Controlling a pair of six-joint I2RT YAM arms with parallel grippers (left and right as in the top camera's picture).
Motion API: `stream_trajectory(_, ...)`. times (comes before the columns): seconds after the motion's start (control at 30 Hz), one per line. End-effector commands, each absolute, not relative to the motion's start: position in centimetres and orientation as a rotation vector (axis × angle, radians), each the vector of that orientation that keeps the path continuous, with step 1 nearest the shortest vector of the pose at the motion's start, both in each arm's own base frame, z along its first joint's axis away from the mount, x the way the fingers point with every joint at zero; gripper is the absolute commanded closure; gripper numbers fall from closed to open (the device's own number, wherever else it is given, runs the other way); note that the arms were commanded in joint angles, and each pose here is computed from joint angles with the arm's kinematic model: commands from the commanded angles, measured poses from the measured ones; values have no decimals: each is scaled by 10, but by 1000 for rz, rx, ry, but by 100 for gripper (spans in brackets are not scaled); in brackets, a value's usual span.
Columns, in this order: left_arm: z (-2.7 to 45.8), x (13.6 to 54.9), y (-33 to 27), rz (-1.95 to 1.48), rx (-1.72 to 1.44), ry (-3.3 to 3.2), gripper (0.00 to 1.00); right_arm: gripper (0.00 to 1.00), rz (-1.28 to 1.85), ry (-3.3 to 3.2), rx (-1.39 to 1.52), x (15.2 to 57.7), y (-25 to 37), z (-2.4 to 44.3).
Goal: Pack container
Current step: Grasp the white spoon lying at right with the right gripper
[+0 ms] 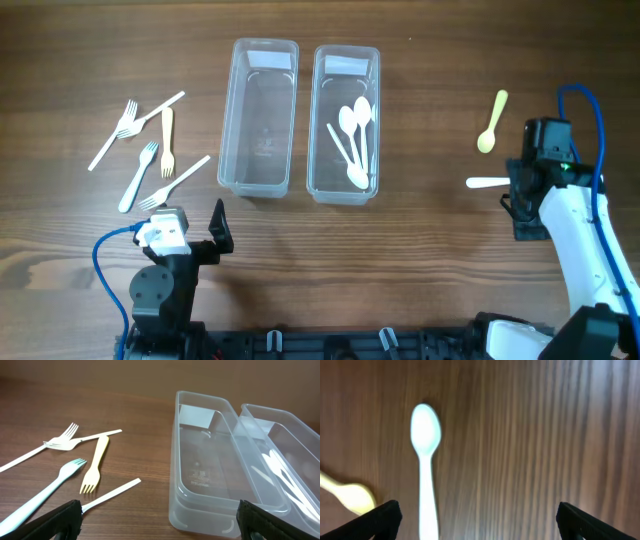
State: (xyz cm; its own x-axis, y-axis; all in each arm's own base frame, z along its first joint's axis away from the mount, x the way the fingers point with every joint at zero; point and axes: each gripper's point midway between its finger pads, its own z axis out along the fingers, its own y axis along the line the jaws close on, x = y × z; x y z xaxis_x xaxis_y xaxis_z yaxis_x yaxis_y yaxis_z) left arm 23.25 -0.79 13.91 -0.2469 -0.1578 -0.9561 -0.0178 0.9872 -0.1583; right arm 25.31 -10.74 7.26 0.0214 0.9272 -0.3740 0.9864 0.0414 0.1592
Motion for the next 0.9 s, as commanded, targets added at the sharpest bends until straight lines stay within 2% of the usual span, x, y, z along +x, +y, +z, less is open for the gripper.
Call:
stream_trajectory(0.0, 140, 233, -8, -133, -118, 1811, 0, 5, -224, 2027, 1840, 260, -112, 61)
stream_trajectory(0.27, 140, 233, -8, -133, -118, 1811, 0, 15, -168, 2040, 1859, 283, -109, 32)
stream_trajectory(0.57, 140, 233, -8, -133, -118, 1811, 0, 17, -114, 2009, 2004, 296, -101, -16)
stream_trajectory(0.6, 140, 233, -8, -133, -118, 1811, 0, 20, -114, 1998, 2018, 295, -101, -18)
stream_trajectory(0.73, 140, 233, -8, -133, -118, 1811, 0, 66, -112, 1993, 2033, 295, -100, -20)
stream_trajectory(0.87, 140, 233, -8, -133, -118, 1811, 0, 76, -127, 2006, 2041, 291, -99, -21)
